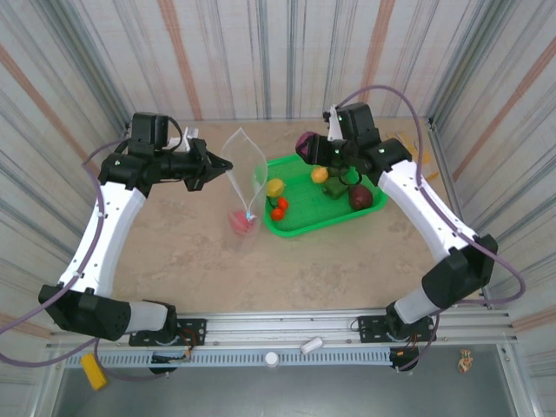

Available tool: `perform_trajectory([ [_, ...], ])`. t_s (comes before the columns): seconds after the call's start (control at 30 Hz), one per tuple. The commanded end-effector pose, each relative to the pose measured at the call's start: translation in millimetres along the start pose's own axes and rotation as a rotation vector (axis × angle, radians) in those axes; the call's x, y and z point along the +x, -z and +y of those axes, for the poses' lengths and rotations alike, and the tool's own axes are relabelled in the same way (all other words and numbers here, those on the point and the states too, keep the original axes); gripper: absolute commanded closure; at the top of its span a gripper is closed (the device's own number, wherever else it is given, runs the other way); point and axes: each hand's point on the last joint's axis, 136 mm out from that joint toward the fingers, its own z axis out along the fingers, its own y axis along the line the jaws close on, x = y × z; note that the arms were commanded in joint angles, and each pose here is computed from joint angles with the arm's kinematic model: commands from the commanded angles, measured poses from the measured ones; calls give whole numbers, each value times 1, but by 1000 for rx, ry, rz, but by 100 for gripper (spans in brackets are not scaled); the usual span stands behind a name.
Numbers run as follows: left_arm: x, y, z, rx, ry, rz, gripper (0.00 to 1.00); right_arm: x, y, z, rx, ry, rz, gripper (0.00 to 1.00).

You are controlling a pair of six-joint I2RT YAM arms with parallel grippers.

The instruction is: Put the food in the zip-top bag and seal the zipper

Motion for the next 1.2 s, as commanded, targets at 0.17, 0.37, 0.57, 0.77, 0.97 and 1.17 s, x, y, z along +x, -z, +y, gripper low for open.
perform_trajectory([
  [0.17,6,8,-8,-73,-95,-8,100,-3,58,129,-267,213,6,48],
  [0.37,9,7,-6,-101,-99,12,100,30,39,166,-327,258,136,47],
  [0.57,15,3,-7,-107,-121,38,100,52,5,153,-178,251,198,45],
  [0.77,17,8,-6,-126,-135,31,100,61,-22,123,-10,186,220,45],
  [0.97,13,22,-1,-201,-190,-26,100,59,-26,82,245,199,189,45],
  [1.17,11,26,-5,-219,-222,-48,100,48,-16,70,374,299,124,43],
])
